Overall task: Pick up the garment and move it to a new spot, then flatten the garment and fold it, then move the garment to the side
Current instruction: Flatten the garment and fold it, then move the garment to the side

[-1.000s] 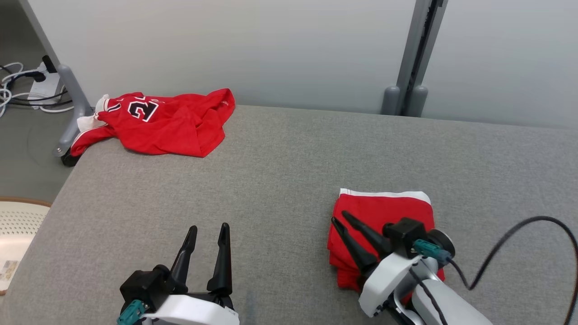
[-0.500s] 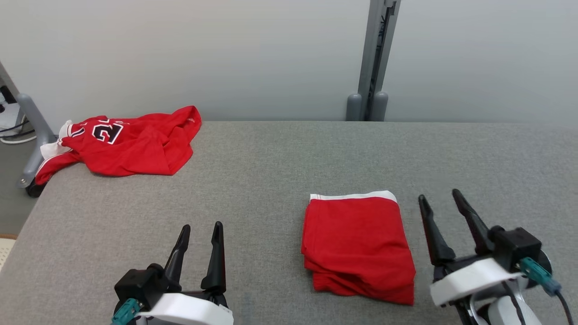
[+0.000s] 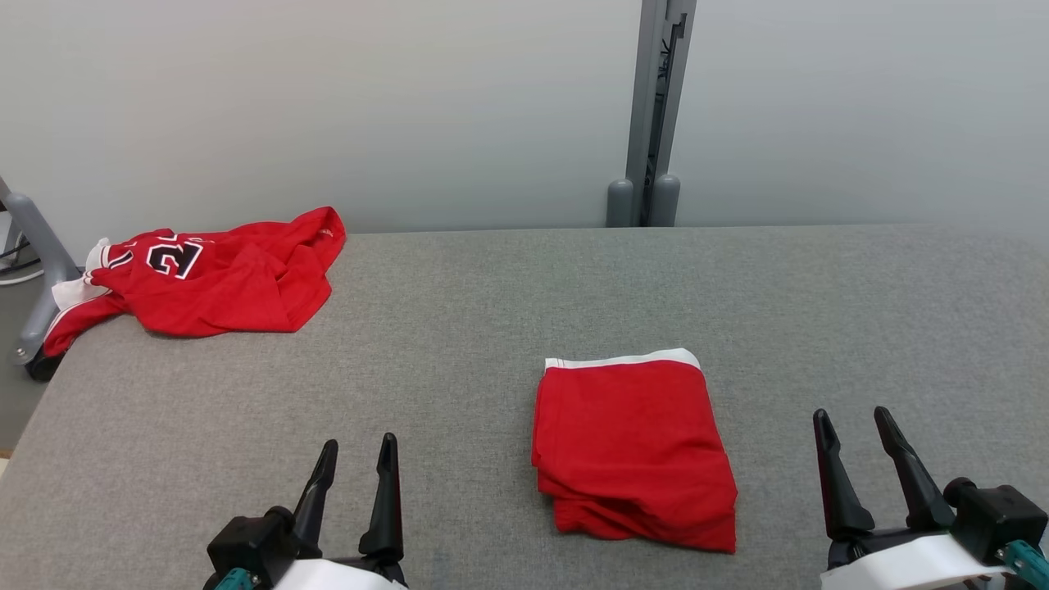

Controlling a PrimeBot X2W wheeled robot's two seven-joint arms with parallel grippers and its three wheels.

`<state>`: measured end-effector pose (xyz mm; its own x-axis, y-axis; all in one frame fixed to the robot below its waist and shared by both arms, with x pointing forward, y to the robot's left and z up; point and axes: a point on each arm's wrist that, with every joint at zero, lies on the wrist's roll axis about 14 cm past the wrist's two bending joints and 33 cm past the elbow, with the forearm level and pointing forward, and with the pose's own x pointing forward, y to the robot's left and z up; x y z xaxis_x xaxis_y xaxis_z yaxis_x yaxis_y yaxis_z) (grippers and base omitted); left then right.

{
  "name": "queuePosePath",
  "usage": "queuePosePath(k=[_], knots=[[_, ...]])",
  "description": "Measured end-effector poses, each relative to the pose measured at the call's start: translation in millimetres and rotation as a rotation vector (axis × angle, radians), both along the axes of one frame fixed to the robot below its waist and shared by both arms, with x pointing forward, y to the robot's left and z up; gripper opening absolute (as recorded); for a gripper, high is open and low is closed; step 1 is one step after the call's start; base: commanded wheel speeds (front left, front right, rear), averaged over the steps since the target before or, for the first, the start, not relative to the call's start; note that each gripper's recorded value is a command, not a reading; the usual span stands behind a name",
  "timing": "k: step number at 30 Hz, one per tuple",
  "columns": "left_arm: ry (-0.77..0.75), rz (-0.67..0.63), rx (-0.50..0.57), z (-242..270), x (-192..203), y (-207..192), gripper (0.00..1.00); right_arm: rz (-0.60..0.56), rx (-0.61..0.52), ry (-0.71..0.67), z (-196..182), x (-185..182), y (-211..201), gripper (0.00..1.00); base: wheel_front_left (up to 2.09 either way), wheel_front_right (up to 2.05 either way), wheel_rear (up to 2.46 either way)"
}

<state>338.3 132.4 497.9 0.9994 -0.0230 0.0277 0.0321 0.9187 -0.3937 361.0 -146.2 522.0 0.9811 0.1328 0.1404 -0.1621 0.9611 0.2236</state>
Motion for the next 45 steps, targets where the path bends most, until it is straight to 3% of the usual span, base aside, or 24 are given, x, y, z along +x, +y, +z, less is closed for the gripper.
queuePosePath(k=[36,45], knots=[[0.019,0.026,0.122,-10.9,-9.8,13.4,1.0,-0.006,-0.022,0.024,-7.9,-0.7,-2.5,1.0,0.0,0.0,0.0],[0.043,0.06,0.134,-17.8,-13.1,24.5,1.0,0.027,-0.064,0.187,-35.5,21.5,4.6,1.0,0.0,0.0,0.0]])
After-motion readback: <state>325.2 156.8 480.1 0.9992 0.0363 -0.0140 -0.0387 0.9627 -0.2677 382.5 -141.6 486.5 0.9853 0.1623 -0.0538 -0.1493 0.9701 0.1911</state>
